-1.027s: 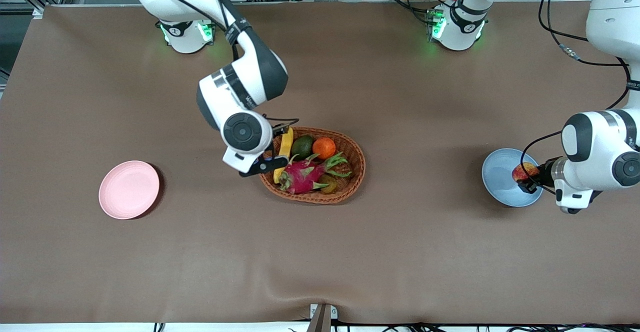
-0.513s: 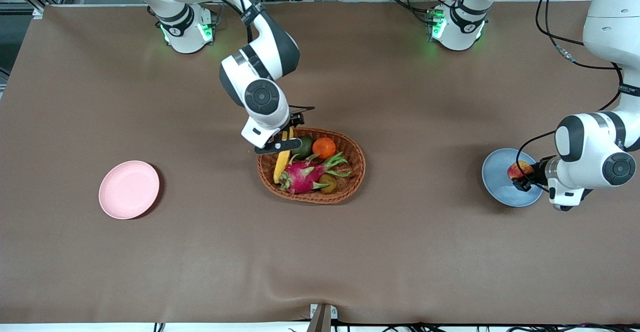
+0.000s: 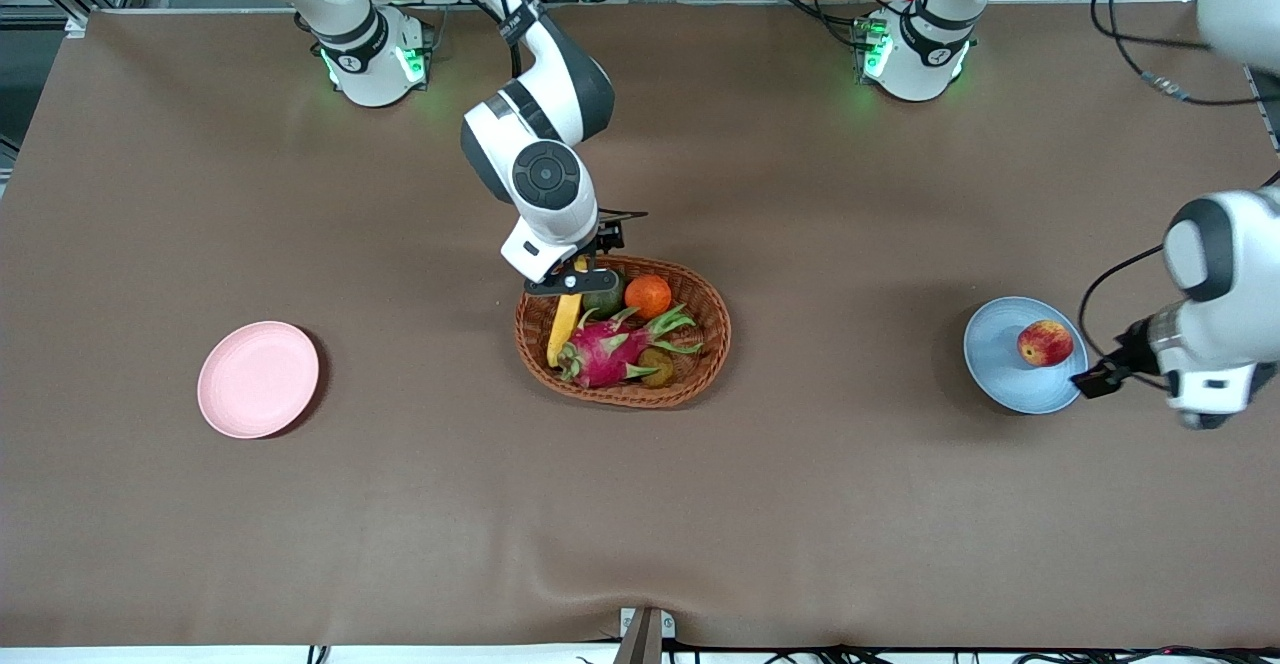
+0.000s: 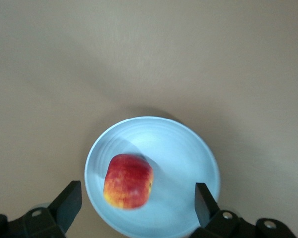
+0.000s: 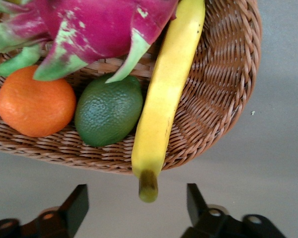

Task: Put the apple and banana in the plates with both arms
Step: 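Release the apple on the blue plate while the right gripper grasps the banana, then lift the yellow banana with the right gripper and carry it to the pink plate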

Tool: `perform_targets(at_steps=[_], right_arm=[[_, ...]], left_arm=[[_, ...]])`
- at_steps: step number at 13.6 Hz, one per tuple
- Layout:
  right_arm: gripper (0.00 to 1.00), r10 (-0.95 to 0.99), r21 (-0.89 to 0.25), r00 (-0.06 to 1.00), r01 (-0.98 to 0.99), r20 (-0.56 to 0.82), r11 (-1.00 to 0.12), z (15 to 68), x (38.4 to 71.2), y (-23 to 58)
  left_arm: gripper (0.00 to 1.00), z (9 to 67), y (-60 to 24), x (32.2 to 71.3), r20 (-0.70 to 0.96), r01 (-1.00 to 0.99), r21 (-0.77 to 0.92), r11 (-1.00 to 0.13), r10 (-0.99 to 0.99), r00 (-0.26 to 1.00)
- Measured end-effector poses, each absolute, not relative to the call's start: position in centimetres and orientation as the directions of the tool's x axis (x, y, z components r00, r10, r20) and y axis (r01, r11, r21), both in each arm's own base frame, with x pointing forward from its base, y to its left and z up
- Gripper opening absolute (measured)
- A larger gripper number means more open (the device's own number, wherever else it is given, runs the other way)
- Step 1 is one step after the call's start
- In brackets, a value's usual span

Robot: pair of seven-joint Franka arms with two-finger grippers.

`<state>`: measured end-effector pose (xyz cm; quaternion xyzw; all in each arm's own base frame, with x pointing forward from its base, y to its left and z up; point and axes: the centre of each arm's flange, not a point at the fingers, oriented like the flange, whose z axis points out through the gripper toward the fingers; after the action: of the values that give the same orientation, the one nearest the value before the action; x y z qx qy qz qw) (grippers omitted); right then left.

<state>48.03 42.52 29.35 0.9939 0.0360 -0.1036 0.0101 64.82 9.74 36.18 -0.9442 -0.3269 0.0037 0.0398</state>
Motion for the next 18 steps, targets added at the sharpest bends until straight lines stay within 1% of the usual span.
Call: perform_targets(at_steps=[1,2,3,4,6,7,8,9,10,11,12,13,14,16,18], right_arm=[[0.75,0.066,0.016,0.976,0.071,-0.210,-0.997,29.1,48.0,42.3],[0.75,0.065,0.018,0.976,0.070,-0.210,-0.997,28.8,48.0,42.3],[0.70,0.065,0.016,0.976,0.070,-0.207,-0.997,28.7,48.0,42.3],[0.70,0.064,0.014,0.977,0.068,-0.203,-0.998,28.7,48.1,42.3],[0.61,0.062,0.015,0.977,0.066,-0.202,-0.998,28.6,48.2,42.3],[0.61,0.061,0.016,0.977,0.066,-0.204,-0.998,28.5,48.2,42.2],[0.56,0.061,0.018,0.977,0.066,-0.206,-0.998,28.3,48.1,42.2],[0.56,0.060,0.020,0.976,0.066,-0.208,-0.998,28.2,48.1,42.2],[0.52,0.059,0.022,0.976,0.066,-0.211,-0.998,28.0,48.1,42.1],[0.52,0.059,0.024,0.975,0.066,-0.212,-0.998,27.9,48.0,42.1],[0.46,0.059,0.024,0.975,0.065,-0.213,-0.998,27.8,48.0,42.1],[0.46,0.059,0.025,0.975,0.065,-0.213,-0.998,27.8,48.0,42.1],[0.38,0.059,0.025,0.975,0.065,-0.213,-0.998,27.8,48.0,42.1],[0.18,0.055,0.026,0.975,0.062,-0.213,-0.998,27.8,48.1,42.1],[0.18,0.051,0.027,0.975,0.058,-0.214,-0.998,27.8,48.1,42.0]], left_arm=[[1.00,39.3,8.7,64.9,0.033,0.607,-0.071,-0.791,0.607,0.794],[1.00,42.2,7.6,64.9,0.043,0.597,-0.067,-0.799,0.596,0.802],[1.00,45.0,6.5,64.8,0.052,0.588,-0.063,-0.806,0.586,0.809],[1.00,47.3,5.6,64.6,0.062,0.579,-0.059,-0.813,0.576,0.815],[1.00,51.3,3.5,63.6,0.073,0.558,-0.057,-0.828,0.554,0.830],[1.00,53.0,2.3,63.0,0.078,0.545,-0.058,-0.837,0.540,0.838],[1.00,54.4,1.2,62.4,0.082,0.532,-0.059,-0.844,0.527,0.846],[1.00,55.5,0.3,61.7,0.079,0.521,-0.065,-0.851,0.517,0.853],[1.00,56.2,-0.7,61.1,0.066,0.510,-0.074,-0.857,0.506,0.860],[1.00,56.8,-1.7,60.6,0.056,0.497,-0.076,-0.864,0.494,0.868],[1.00,57.5,-2.6,60.1,0.046,0.489,-0.069,-0.869,0.487,0.872],[1.00,58.2,-3.1,59.7,0.033,0.486,-0.061,-0.872,0.485,0.874],[1.00,59.0,-3.3,59.3,0.026,0.478,-0.048,-0.877,0.477,0.878],[1.00,60.7,-3.4,58.9,0.038,0.441,-0.024,-0.897,0.440,0.897],[1.00,62.0,-3.5,58.5,0.053,0.399,-0.015,-0.917,0.398,0.916]])
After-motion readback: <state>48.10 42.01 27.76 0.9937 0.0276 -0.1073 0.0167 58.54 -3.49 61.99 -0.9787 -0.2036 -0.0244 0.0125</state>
